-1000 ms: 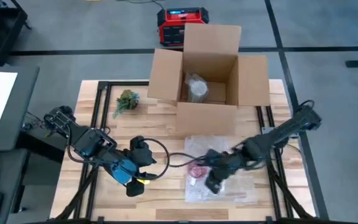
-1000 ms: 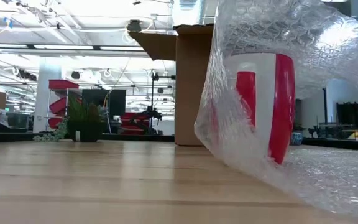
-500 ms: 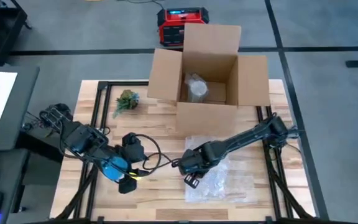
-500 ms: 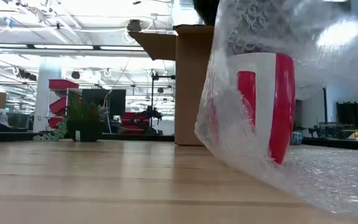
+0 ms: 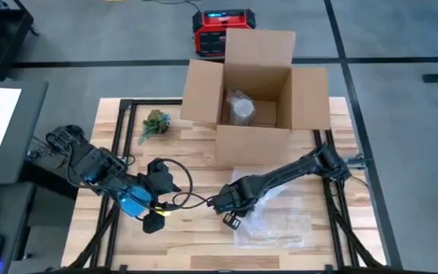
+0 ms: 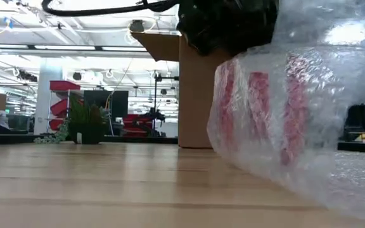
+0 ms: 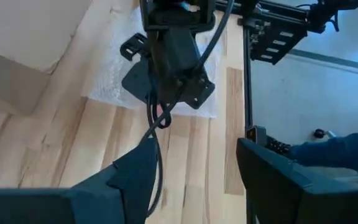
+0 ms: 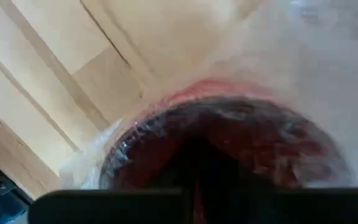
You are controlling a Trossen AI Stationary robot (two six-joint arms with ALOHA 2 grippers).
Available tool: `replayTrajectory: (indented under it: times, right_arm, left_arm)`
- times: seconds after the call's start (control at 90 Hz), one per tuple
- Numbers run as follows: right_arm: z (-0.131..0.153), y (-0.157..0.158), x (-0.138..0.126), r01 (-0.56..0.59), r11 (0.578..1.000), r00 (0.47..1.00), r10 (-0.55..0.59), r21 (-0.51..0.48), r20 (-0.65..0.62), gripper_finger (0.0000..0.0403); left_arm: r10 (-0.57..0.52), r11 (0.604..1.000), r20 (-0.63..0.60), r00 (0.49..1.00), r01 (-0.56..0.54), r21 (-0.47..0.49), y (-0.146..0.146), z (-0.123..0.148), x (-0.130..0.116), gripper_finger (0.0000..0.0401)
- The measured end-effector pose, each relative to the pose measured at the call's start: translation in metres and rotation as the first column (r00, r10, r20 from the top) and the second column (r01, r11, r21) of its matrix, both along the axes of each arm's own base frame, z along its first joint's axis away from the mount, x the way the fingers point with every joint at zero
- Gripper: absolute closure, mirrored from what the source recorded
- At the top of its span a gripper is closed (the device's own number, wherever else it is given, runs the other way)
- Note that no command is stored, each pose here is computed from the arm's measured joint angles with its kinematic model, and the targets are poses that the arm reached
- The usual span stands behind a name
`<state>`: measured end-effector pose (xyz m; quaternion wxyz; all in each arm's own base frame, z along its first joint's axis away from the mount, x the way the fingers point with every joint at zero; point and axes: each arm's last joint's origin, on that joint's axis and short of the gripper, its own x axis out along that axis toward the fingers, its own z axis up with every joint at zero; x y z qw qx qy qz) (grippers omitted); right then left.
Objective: Wrap mug
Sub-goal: Wrap the red mug in the bubble wrap
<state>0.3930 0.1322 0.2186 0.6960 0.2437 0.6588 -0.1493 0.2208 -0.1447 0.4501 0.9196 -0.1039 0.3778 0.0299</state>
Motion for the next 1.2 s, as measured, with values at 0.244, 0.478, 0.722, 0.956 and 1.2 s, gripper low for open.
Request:
replayTrajectory:
  times: [0.244,0.478,0.722,0.956,1.2]
  right_arm:
    - [0.055,-0.009,-0.007,0.01,1.0,0.999,-0.01,0.017,0.052,0.0403]
    - [0.089,0.001,-0.017,-0.054,0.993,0.989,0.039,0.103,0.139,0.0403]
    - [0.053,0.018,-0.009,-0.094,0.988,0.994,0.087,0.122,0.064,0.0403]
    - [0.003,0.014,0.001,-0.084,0.993,0.994,0.089,0.08,-0.06,0.0403]
    - [-0.017,0.012,0.012,-0.102,0.994,0.994,0.103,0.027,-0.042,0.0403]
  left_arm:
    - [-0.008,1.0,0.0,1.0,0.008,0.008,0.0,0.0,0.0,0.02]
    - [-0.009,1.0,-0.001,1.0,0.009,0.007,0.0,0.0,0.0,0.02]
    - [-0.012,1.0,-0.002,1.0,0.012,0.01,0.0,0.0,0.0,0.02]
    - [-0.014,1.0,-0.001,1.0,0.014,0.012,0.0,0.0,0.0,0.02]
    - [-0.014,1.0,0.001,1.0,0.014,0.012,0.0,0.0,0.0,0.02]
